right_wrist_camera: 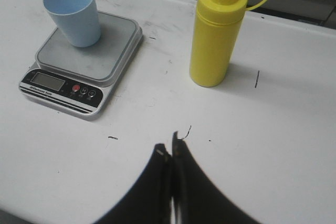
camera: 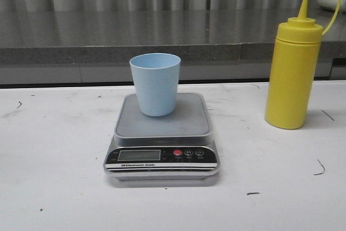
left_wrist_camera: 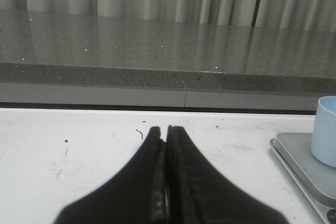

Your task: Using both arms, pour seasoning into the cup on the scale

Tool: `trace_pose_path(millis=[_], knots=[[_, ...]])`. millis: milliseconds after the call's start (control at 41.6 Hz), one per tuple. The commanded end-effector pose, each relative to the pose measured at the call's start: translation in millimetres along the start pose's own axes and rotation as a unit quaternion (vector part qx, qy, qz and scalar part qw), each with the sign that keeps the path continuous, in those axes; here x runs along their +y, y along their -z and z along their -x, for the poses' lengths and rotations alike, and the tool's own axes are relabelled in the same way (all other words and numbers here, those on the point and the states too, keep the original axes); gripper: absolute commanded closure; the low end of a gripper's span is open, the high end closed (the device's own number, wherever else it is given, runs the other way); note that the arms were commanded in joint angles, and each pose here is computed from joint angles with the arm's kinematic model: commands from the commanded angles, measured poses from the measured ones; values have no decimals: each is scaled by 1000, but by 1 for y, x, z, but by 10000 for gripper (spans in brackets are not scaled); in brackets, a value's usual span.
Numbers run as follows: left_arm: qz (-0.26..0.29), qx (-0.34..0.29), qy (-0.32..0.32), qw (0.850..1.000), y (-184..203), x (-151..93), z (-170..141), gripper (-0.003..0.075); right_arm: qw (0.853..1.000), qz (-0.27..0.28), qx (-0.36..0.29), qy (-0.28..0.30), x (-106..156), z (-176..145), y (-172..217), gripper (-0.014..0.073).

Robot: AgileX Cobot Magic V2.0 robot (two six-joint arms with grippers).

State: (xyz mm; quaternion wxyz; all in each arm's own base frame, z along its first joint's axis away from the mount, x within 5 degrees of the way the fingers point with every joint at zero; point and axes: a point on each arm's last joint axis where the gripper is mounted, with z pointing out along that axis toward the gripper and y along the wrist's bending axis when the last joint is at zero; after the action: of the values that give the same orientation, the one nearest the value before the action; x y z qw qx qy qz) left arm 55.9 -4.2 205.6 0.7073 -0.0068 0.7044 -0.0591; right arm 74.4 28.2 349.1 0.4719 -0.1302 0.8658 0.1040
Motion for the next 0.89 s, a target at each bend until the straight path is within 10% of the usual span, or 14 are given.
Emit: trace_pose_path(millis=[0,866], knots=[[-3,-77,3,997,2,0,10,740,999,1,-46,0,1,12,5,651],[21,-51,2,998,1,3,2,740,999,1,-45,-1,1,12,5,651]])
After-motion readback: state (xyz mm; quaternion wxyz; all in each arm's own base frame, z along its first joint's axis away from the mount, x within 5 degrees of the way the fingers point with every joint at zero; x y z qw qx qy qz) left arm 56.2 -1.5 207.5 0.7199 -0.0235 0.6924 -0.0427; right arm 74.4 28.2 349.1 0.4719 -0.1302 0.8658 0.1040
